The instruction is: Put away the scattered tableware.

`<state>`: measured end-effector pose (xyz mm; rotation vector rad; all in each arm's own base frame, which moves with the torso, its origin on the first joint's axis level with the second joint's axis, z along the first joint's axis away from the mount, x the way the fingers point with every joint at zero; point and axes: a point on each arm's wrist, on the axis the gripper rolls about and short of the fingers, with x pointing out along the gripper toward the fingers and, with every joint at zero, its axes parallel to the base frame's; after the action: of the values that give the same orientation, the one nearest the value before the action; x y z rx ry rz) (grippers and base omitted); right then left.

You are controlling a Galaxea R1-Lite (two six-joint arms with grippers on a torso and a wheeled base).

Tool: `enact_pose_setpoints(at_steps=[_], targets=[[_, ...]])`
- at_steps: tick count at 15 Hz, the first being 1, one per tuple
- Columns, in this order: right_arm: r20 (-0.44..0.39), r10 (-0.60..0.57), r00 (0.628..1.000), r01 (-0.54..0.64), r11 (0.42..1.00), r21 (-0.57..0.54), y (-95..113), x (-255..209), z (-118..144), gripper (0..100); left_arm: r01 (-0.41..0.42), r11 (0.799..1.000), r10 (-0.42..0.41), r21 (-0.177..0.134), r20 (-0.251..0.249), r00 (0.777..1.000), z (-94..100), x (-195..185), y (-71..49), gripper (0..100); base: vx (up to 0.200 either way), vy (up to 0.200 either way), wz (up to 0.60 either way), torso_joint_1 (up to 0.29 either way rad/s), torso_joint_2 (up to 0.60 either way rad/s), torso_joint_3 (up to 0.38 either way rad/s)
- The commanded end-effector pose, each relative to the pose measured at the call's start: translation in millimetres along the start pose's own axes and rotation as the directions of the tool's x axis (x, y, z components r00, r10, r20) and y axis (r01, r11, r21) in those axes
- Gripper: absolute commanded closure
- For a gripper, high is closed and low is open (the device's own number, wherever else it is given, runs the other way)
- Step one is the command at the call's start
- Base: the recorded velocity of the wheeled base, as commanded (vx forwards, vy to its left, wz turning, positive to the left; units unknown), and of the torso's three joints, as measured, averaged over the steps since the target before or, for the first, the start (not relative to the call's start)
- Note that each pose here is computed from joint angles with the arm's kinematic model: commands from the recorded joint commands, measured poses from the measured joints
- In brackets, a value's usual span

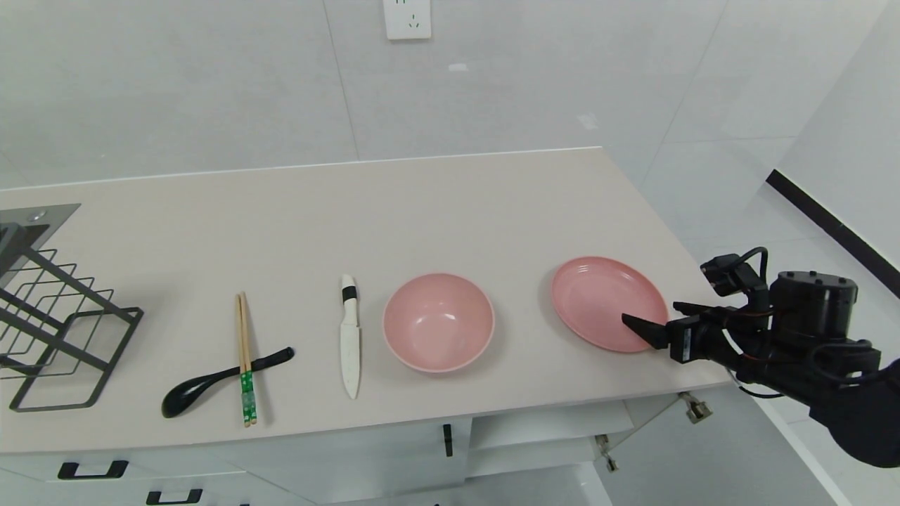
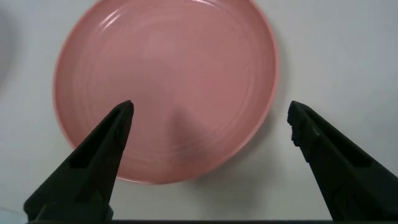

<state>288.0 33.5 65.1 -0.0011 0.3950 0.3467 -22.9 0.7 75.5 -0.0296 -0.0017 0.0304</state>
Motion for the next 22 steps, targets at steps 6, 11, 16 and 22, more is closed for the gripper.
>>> enact_pose_setpoints(at_steps=[6,11,16,22], targets=[[-0.028,0.035,0.999,-0.035,0.999,-0.005,6,20,-10,0,0.000,1.000,0.000,-0.001,-0.001,1.000,0.0,0,0.0,0,0.000,0.000,0.00,0.000,0.00,0.000],[-0.042,0.020,0.999,-0.020,1.000,-0.001,10,24,-13,100,0.000,1.000,0.000,-0.001,-0.001,1.000,0.0,0,0.0,0,0.000,0.000,0.00,0.000,0.00,0.000],[-0.009,-0.047,0.999,0.047,0.997,0.055,3,21,-6,100,0.000,1.000,0.000,-0.001,-0.001,1.000,0.0,0,0.0,0,0.000,0.000,0.00,0.000,0.00,0.000],[0.188,-0.042,0.981,0.014,0.989,0.147,11,-8,23,100,0.000,1.000,0.000,-0.001,-0.001,1.000,0.0,0,0.0,0,0.000,0.000,0.00,0.000,0.00,0.000]])
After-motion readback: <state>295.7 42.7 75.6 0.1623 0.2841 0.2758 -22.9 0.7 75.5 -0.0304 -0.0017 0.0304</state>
